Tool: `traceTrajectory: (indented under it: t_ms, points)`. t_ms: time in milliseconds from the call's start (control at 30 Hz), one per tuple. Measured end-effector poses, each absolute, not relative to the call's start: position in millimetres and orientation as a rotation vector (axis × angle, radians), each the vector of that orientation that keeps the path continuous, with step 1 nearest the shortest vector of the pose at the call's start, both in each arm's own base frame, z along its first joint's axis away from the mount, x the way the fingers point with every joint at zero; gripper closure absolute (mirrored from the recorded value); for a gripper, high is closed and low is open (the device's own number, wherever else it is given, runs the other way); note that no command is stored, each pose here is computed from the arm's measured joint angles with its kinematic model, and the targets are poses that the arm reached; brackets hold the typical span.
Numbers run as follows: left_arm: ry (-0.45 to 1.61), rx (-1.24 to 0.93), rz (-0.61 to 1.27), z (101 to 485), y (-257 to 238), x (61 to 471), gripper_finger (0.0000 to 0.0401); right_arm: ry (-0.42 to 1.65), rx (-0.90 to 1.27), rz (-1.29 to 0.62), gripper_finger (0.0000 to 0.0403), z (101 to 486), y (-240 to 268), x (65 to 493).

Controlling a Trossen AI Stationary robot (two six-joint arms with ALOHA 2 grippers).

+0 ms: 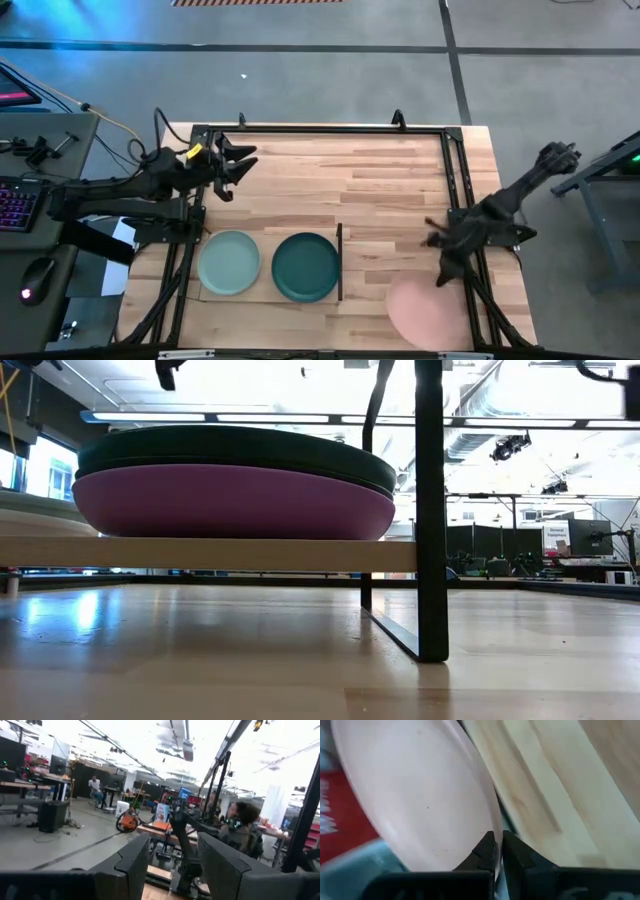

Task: Place and stack plates onto a shelf
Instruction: Stack the light pink plate on top of the blue plate on the shelf

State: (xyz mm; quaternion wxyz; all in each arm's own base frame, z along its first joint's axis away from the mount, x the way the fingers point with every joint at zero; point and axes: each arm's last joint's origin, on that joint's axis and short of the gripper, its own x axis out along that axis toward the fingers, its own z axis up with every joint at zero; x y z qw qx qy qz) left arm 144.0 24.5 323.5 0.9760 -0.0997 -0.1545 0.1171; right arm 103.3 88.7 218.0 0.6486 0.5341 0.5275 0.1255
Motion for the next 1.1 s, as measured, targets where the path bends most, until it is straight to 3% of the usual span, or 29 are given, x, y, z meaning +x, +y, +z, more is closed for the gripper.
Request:
traceTrajectory:
  t_ms: [200,433,533,700,867,1100]
  points:
    - [-0.335,-0.205,0.261,326,25,140,0.0245,0.77,1.31,0.174,0.0403,271,56,113]
    - [-0.344,-0.205,0.26,327,25,139,0.0245,0.484,1.166,-0.085,0.0403,322,15,157]
    - [-0.458,-0.222,0.243,337,24,135,0.0245,0.49,1.084,-0.113,0.0403,341,-4,193]
    - [-0.64,-0.225,0.215,361,22,125,0.0245,0.578,0.976,0.014,0.0403,358,-40,264]
    - [-0.677,-0.184,0.193,374,21,119,0.0245,0.706,0.885,0.089,0.0403,350,-64,335]
    - [-0.671,-0.186,0.176,375,20,119,0.0245,0.915,0.685,0.173,0.0403,333,-50,403]
